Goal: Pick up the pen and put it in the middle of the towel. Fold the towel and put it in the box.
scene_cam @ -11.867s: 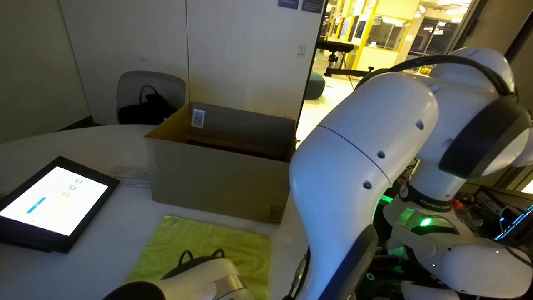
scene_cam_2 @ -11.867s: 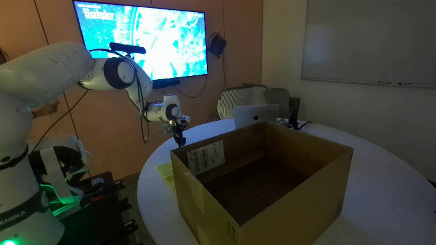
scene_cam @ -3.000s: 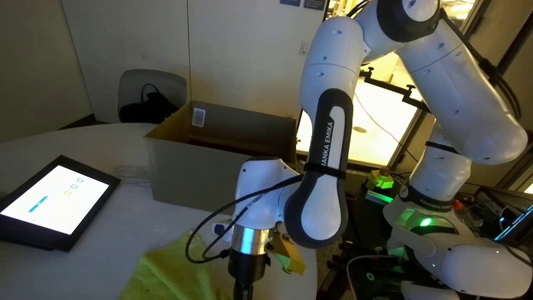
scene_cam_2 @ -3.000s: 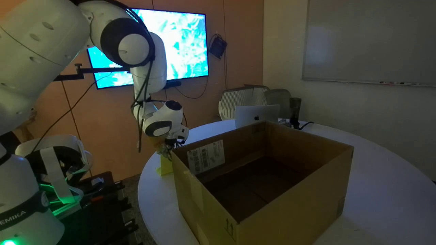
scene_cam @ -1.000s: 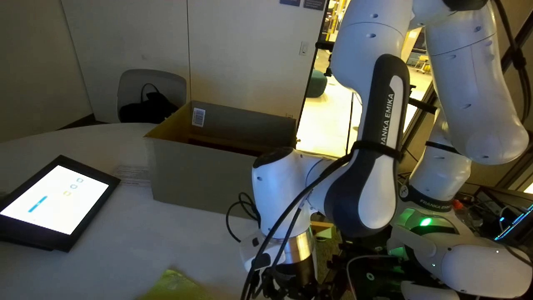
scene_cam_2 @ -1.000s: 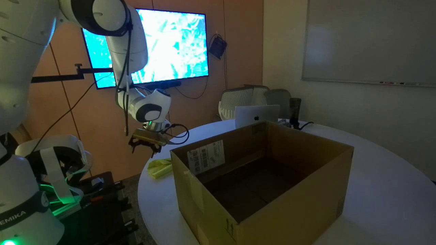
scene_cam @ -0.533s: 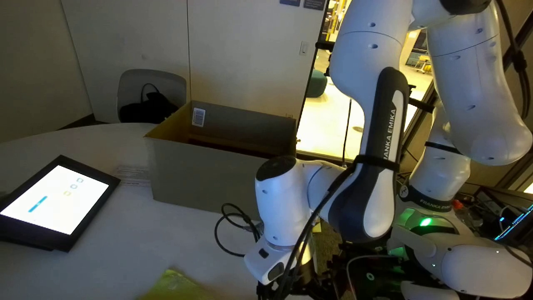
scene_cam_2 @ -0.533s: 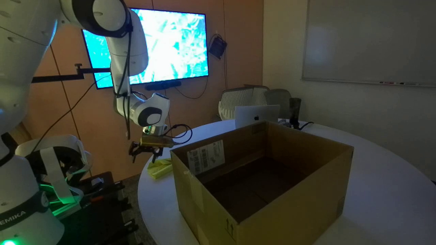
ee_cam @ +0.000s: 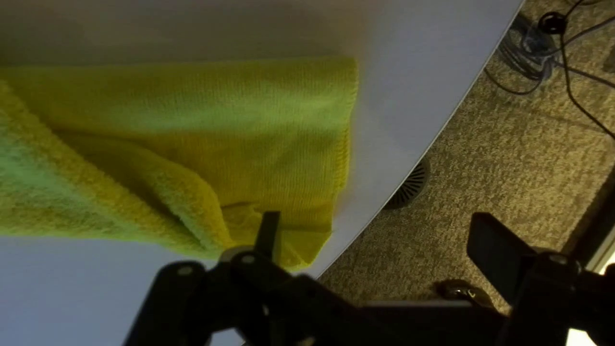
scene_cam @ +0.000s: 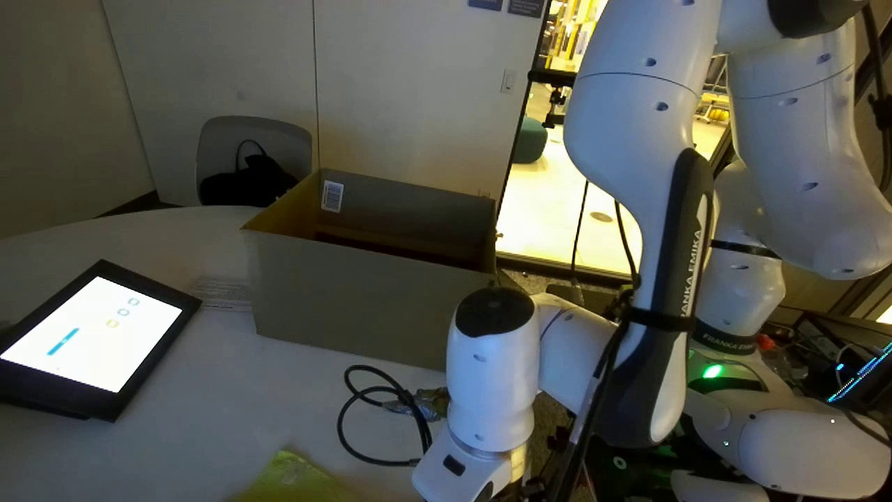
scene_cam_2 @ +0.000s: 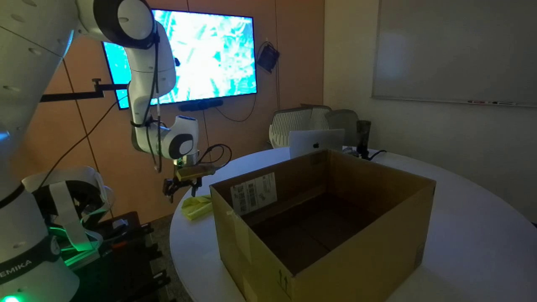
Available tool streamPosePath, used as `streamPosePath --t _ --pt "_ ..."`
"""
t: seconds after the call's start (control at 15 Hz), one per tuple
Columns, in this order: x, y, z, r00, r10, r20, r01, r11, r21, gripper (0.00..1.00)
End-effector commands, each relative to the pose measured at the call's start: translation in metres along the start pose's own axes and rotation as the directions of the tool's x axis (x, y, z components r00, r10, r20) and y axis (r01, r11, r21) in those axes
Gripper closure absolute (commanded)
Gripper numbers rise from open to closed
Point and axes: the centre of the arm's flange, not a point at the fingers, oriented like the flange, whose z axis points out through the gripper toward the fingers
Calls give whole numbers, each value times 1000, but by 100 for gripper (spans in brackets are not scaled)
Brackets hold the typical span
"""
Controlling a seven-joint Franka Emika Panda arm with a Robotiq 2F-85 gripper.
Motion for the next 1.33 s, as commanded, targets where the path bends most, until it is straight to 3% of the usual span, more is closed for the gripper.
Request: streamPosePath --t 0.0,0.67,1.27 --pt "13 -15 6 999 -45 26 47 995 -93 0" --pt "34 -29 33 996 -11 86 30 975 -218 0" --pt "36 -39 50 986 23 163 15 973 -230 0"
